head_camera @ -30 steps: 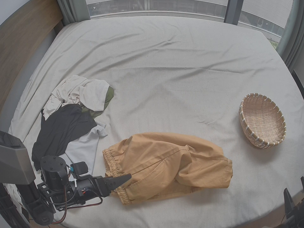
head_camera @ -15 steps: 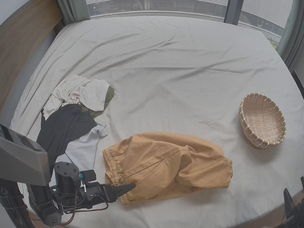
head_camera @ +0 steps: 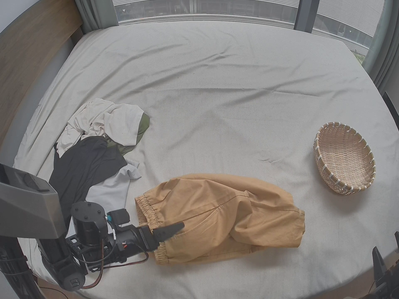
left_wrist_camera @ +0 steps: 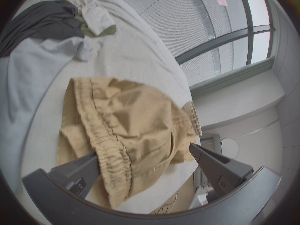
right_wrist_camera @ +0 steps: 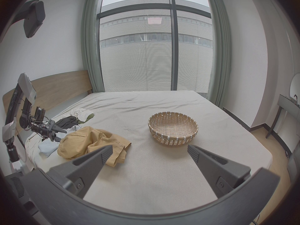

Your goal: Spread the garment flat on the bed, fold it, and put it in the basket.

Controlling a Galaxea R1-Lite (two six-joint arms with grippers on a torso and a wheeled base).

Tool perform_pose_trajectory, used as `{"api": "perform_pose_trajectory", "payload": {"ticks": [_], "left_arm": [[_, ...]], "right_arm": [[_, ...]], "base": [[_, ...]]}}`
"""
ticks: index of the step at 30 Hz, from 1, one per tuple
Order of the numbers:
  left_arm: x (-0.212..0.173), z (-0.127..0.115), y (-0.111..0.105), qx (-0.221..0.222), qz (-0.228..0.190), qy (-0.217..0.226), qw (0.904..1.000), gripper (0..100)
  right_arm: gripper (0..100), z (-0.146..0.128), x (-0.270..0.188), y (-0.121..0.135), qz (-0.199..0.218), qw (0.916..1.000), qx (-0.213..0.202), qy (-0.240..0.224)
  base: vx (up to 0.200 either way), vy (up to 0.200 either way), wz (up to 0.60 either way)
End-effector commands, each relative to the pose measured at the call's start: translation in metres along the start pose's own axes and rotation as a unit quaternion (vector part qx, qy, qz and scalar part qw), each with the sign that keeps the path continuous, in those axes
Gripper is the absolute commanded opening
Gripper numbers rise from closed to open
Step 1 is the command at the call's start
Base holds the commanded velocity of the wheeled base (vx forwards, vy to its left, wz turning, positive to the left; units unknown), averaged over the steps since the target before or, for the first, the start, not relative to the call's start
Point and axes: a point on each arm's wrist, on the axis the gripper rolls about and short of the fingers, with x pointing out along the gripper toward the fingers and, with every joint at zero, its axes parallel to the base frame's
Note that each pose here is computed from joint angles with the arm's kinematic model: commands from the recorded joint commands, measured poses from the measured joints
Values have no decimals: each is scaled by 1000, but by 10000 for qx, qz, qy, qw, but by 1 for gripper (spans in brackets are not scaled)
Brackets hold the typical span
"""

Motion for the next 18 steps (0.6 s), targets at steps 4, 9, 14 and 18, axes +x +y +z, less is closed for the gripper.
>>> {"api": "perform_pose_trajectory", "payload": {"ticks": [4,9,14,18], "left_arm": [[0,42,-3,61,-180,-888,9959,100],[4,55,4,55,-126,-1097,9939,100],[7,41,4,11,-115,-833,9965,100],[8,24,2,-1,-109,-492,9987,100]], "right_arm": [[100,-5,0,0,4,10000,0,29],[100,-5,0,0,4,10000,0,29],[100,-5,0,0,12,10000,0,29],[100,-5,0,0,4,10000,0,29]], "base": [[0,0,0],[0,0,0],[0,0,0],[0,0,0]]}}
